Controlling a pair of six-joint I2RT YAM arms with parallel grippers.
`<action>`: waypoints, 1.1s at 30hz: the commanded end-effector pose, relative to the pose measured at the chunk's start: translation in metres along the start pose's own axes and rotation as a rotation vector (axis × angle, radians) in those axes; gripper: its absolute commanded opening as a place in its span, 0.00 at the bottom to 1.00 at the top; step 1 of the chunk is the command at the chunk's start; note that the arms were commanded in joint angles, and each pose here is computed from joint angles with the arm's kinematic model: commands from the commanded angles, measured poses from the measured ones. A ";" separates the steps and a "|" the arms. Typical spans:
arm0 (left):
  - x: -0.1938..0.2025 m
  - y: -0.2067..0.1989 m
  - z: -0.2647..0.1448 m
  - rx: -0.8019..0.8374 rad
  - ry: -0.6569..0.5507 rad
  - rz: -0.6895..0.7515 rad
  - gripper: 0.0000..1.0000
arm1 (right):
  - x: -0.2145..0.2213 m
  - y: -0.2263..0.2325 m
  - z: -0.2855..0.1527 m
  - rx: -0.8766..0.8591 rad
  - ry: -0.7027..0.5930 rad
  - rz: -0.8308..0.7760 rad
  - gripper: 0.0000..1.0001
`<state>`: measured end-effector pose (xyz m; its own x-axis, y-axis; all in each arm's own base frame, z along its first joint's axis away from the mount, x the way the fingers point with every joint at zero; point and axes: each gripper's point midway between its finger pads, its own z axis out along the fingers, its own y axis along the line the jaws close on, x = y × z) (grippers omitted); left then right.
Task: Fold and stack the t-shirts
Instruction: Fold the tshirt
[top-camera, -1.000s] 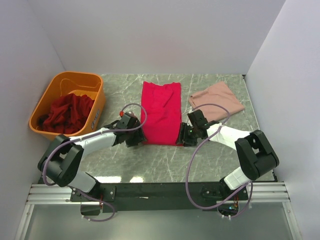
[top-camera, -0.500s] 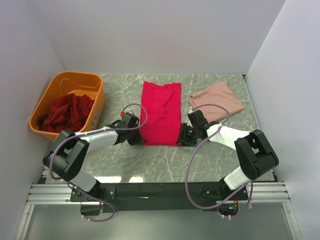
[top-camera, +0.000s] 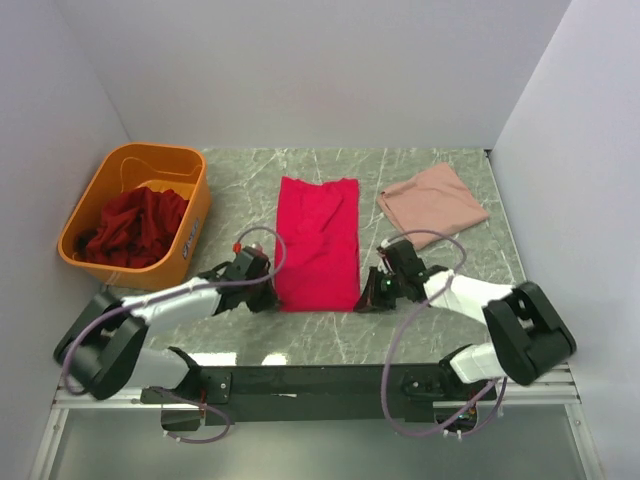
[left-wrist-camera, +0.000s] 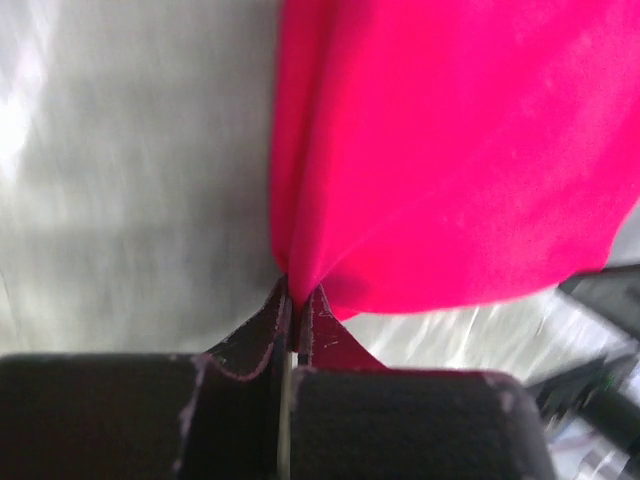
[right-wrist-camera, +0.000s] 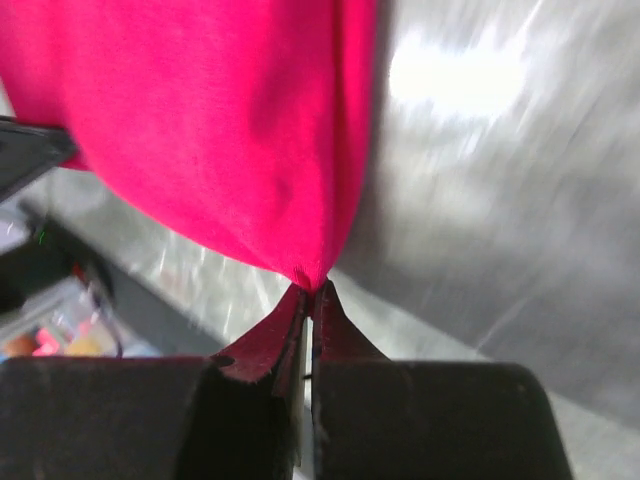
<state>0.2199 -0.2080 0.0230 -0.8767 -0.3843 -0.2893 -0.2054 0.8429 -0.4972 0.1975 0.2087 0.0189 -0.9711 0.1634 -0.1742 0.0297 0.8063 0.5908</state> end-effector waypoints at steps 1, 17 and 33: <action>0.035 0.023 -0.025 -0.092 0.060 0.015 0.01 | 0.026 0.011 -0.016 -0.079 0.048 0.020 0.00; -0.114 -0.078 -0.091 0.110 -0.391 0.026 0.01 | -0.120 0.110 -0.100 -0.120 -0.428 -0.202 0.00; -0.257 -0.122 -0.056 0.053 -0.505 0.048 0.01 | -0.259 0.124 -0.097 -0.076 -0.512 -0.131 0.00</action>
<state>0.4175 -0.1941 0.1763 -0.6157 -0.5004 -0.6087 -0.1881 0.8435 -0.5031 0.4018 0.2207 0.1932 -0.7679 0.3171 -0.5566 -0.1034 0.7961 0.5962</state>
